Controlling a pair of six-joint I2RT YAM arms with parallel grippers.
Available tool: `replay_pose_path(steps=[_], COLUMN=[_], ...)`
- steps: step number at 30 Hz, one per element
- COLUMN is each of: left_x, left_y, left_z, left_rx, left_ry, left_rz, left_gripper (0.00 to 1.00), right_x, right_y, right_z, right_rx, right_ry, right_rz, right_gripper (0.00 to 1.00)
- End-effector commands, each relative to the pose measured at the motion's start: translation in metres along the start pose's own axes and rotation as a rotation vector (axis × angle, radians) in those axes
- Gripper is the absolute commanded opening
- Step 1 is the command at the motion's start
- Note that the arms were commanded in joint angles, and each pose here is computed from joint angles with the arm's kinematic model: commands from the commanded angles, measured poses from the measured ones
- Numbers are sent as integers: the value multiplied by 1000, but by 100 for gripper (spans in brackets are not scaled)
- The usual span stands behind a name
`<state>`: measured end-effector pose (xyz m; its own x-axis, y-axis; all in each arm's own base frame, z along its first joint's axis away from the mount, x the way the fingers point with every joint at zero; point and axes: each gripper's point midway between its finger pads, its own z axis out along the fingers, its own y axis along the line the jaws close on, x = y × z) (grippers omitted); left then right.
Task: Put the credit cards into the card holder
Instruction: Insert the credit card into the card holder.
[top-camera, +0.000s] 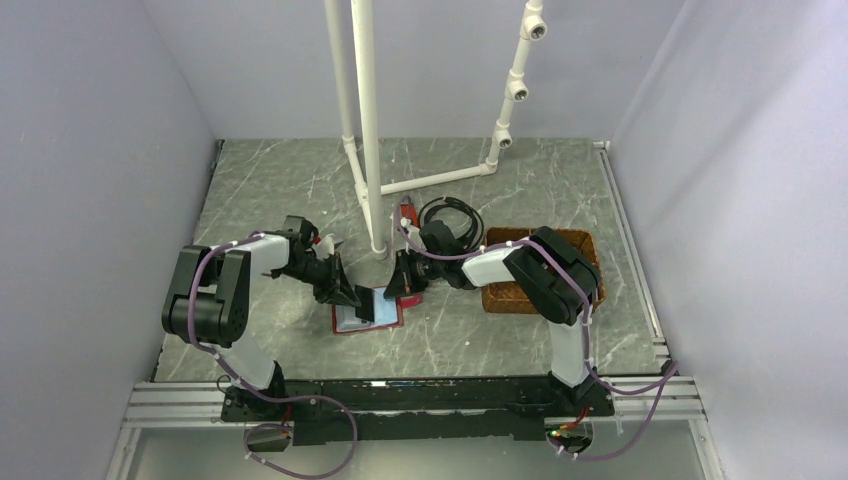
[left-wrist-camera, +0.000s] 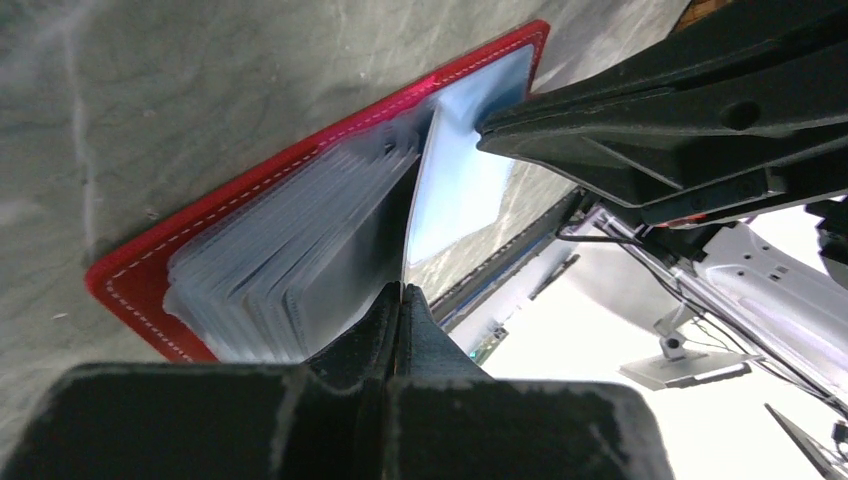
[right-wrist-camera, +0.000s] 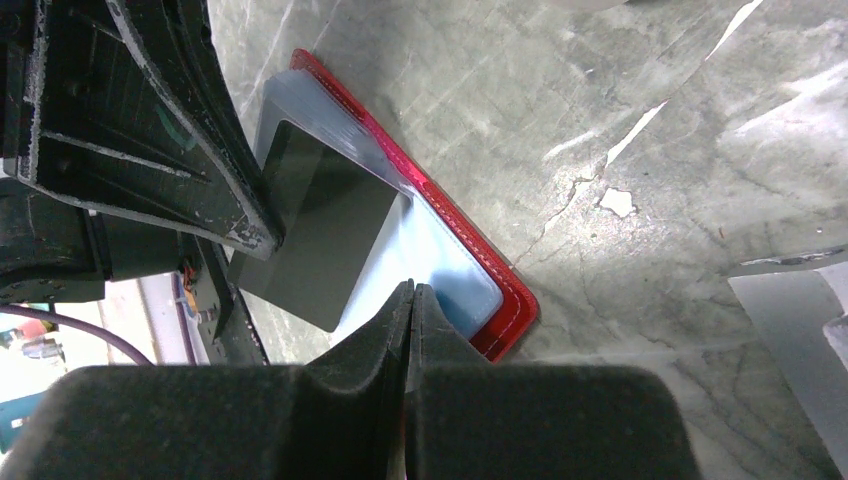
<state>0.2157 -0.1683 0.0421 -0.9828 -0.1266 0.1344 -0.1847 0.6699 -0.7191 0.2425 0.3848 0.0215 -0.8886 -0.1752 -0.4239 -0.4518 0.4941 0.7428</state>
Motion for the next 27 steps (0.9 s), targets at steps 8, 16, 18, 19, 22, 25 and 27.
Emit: replay_pose_path(steps=[8,16,18,19,22,25,27], left_x=[-15,-14,-13,-13,-12,-10,-9], left_y=[4,2,1,0,-4,-4,-4], left_z=[-9,-3,-1,0,2,4,4], left_rx=[-74,-34,-18,-9,29,41,43], left_ry=[-48,-56,-56,-58,-70,-65,-67], left_rz=[102,78,69,69,58,45,43], left_gripper=[0,0,0,0,0,0,0], right_x=[14,15,16,15,15,15,15], right_y=[-29,-29,-29,-29,-29,-30,-29], right_z=[4,5,5,5,5,5,5], right_rx=[79,76,76,76,78,79,77], right_ry=[21,23,25,23,22,24,23], right_rz=[1,3,2,1,1,2,2], right_gripper=[0,0,0,0,0,0,0])
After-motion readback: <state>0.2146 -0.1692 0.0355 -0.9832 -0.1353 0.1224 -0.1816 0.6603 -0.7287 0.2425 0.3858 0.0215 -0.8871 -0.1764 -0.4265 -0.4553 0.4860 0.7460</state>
